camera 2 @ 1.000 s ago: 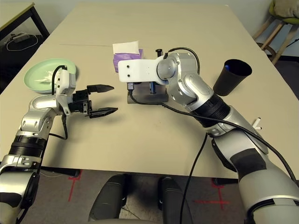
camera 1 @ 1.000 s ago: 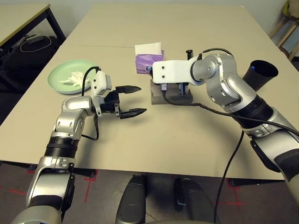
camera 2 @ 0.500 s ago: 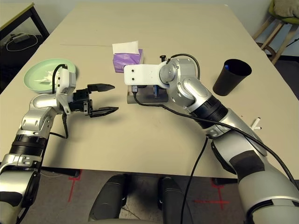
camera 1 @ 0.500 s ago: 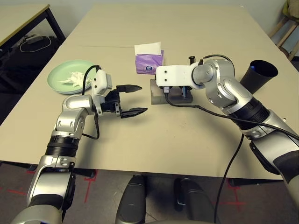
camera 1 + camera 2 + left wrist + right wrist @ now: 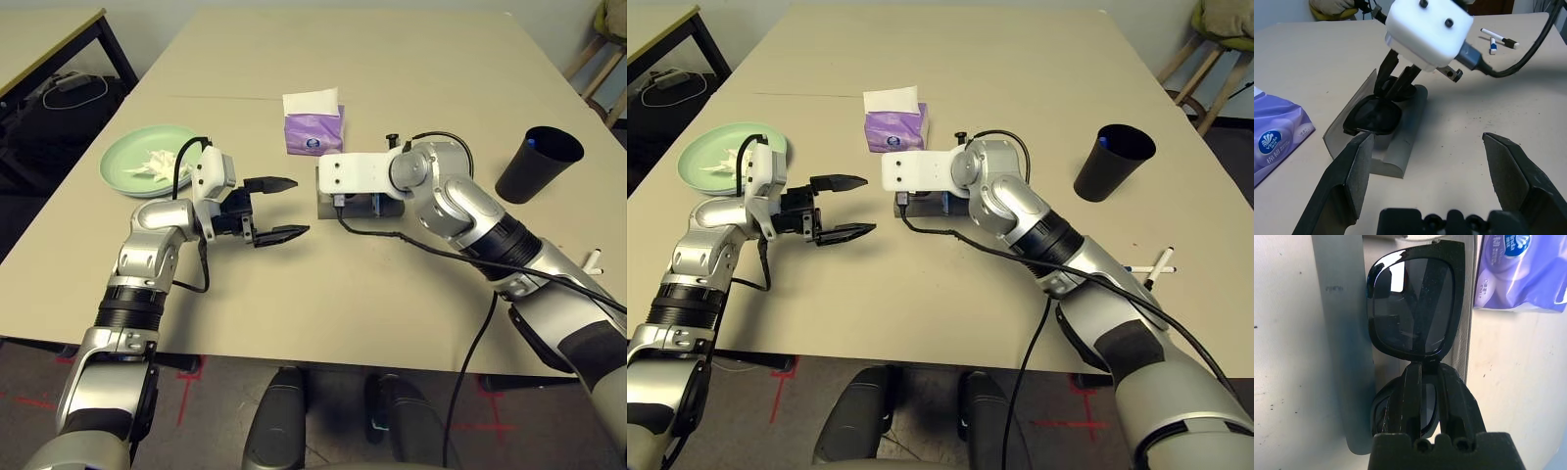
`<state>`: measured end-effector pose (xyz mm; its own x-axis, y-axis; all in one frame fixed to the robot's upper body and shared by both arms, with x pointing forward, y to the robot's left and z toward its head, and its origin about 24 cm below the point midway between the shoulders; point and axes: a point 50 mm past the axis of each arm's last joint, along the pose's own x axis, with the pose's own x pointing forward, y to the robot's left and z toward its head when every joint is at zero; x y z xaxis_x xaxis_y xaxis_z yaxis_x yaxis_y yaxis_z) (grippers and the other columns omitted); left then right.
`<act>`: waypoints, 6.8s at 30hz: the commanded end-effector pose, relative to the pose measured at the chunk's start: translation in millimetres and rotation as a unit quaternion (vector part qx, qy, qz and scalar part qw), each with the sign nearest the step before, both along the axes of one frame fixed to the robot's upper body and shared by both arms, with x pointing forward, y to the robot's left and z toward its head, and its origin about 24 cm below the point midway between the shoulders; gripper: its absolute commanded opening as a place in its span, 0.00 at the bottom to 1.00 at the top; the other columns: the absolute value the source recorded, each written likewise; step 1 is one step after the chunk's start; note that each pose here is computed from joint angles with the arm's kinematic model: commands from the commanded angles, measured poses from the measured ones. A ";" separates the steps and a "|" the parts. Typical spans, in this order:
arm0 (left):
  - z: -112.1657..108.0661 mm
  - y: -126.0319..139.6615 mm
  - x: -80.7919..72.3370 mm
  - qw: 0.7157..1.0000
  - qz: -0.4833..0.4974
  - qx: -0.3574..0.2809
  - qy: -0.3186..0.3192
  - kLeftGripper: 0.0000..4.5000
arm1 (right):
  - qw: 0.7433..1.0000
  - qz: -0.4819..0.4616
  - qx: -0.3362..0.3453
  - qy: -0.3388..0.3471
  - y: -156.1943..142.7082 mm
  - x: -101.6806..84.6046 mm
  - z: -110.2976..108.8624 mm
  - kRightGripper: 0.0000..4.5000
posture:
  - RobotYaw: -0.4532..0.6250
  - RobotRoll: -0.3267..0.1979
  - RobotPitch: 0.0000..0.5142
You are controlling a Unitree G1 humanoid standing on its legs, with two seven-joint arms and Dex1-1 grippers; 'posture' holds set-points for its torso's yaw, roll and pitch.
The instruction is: Organize and tidy the items on the table.
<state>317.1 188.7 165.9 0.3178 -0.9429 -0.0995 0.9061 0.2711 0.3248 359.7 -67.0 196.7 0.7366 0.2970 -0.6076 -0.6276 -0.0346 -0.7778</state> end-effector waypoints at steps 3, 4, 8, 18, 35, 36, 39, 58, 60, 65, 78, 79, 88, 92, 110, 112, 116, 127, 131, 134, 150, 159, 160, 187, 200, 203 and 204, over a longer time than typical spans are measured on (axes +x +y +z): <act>-4.7 -3.9 -3.4 1.000 -0.005 0.001 0.003 1.00 | 1.000 -0.008 -0.011 -0.004 -3.5 8.1 -3.2 0.07 | 0.68 0.62 0.26; -5.0 -4.2 -3.7 1.000 -0.006 0.001 0.003 1.00 | 1.000 -0.009 -0.011 -0.005 -3.8 9.5 -3.1 0.07 | 0.68 0.62 0.26; -6.4 -4.9 -4.9 1.000 -0.006 0.000 0.004 1.00 | 1.000 -0.008 -0.015 -0.009 -3.8 14.6 -3.3 0.07 | 0.68 0.62 0.26; -6.6 -4.4 -5.4 1.000 -0.003 -0.001 0.004 1.00 | 0.999 0.011 -0.034 -0.011 -1.8 23.1 -11.8 0.07 | 0.69 0.62 0.27; -7.0 -5.8 -4.4 1.000 0.000 -0.003 0.006 1.00 | 0.999 0.026 -0.036 0.011 1.0 20.9 -19.8 0.07 | 0.69 0.62 0.26; -7.0 -6.0 -4.2 1.000 0.000 -0.003 0.006 1.00 | 0.999 0.026 -0.035 0.012 1.5 20.4 -19.3 0.07 | 0.69 0.62 0.26; -7.1 -7.2 -3.2 1.000 -0.001 -0.004 0.006 1.00 | 0.999 0.026 -0.033 0.016 2.4 19.6 -17.1 0.07 | 0.67 0.62 0.26; -7.2 -11.7 -0.3 1.000 -0.005 -0.007 0.003 1.00 | 0.999 0.030 -0.031 0.025 8.2 16.6 -3.7 0.07 | 0.67 0.62 0.24; -7.3 -11.6 -0.4 1.000 -0.005 -0.007 0.004 1.00 | 0.999 0.030 -0.030 0.033 8.1 15.1 -3.3 0.07 | 0.67 0.62 0.24; -8.5 -10.5 -0.5 1.000 -0.004 -0.005 0.006 1.00 | 0.998 0.030 -0.024 0.039 9.3 10.2 2.1 0.46 | 0.65 0.62 0.23; -7.3 -10.3 3.3 1.000 -0.013 0.005 0.011 1.00 | 0.999 0.023 0.035 0.028 13.7 -3.7 41.3 0.99 | 0.61 0.62 0.20; -7.4 -9.9 3.5 1.000 -0.014 0.005 0.011 1.00 | 0.998 0.020 0.044 0.030 13.2 -5.2 44.1 0.99 | 0.61 0.62 0.20; -5.8 -7.0 5.2 1.000 -0.014 0.008 0.016 1.00 | 0.984 -0.031 0.154 0.081 -35.1 -7.1 34.8 0.99 | 0.59 0.62 0.20; -7.9 -2.9 4.2 1.000 -0.011 0.012 0.026 1.00 | 0.964 0.010 0.234 0.127 -50.9 -17.4 20.1 0.99 | 0.58 0.62 0.21; -15.4 7.2 11.5 0.999 0.035 -0.006 0.031 1.00 | 0.767 -0.019 0.631 0.113 -99.4 -49.1 -48.2 0.99 | 0.57 0.62 0.23; -15.8 8.1 12.4 0.999 0.037 -0.009 0.028 1.00 | 0.775 -0.010 0.626 0.091 -104.3 -51.8 -55.1 0.99 | 0.57 0.62 0.23; -16.3 9.9 15.6 0.999 0.035 -0.017 0.017 1.00 | 0.790 0.010 0.611 0.054 -117.8 -57.5 -66.5 0.99 | 0.57 0.62 0.24; -17.9 12.0 23.8 0.999 0.042 -0.017 0.008 1.00 | 0.835 0.090 0.542 0.042 -150.0 -70.3 -84.2 0.99 | 0.56 0.62 0.24; -19.1 12.3 25.9 0.999 0.047 -0.020 0.010 1.00 | 0.836 0.081 0.539 0.058 -157.9 -70.7 -89.9 0.99 | 0.57 0.62 0.24; -21.8 13.6 28.2 0.998 0.055 -0.017 0.019 1.00 | 0.830 0.083 0.549 0.064 -158.7 -70.6 -88.5 0.99 | 0.56 0.62 0.24; -22.7 9.3 42.5 0.998 0.060 -0.024 0.015 0.35 | 0.823 0.086 0.559 0.046 -154.4 -74.0 -78.9 1.00 | 0.53 0.62 0.23; -24.3 9.9 53.4 0.992 0.121 -0.041 0.025 0.00 | 0.827 0.088 0.554 0.044 -153.7 -74.4 -74.7 1.00 | 0.52 0.62 0.21; -22.6 9.4 57.1 0.988 0.144 -0.052 0.028 0.00 | 0.827 0.088 0.554 0.043 -153.4 -74.4 -74.5 1.00 | 0.52 0.62 0.21; -28.9 -39.4 85.9 0.960 0.275 0.006 0.052 0.00 | 0.815 0.043 0.576 0.050 -149.7 -75.3 -78.0 1.00 | 0.48 0.62 0.20; -32.9 -46.9 80.9 0.974 0.219 0.026 0.054 0.00 | 0.780 -0.037 0.620 0.080 -143.5 -76.3 -81.9 1.00 | 0.49 0.62 0.19; -33.5 -48.5 79.6 0.977 0.204 0.032 0.055 0.00 | 0.780 -0.036 0.621 0.074 -142.1 -75.9 -80.5 1.00 | 0.49 0.62 0.19; -33.8 -48.9 79.2 0.978 0.200 0.033 0.055 0.00 | 0.779 -0.035 0.622 0.071 -141.6 -75.7 -79.4 1.00 | 0.49 0.62 0.19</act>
<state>397.8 144.0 134.2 0.6714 -0.7172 -0.1865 0.7389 0.6289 0.2419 284.4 -210.8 113.8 0.7315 0.6812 0.0284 -0.6762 0.7302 -0.0980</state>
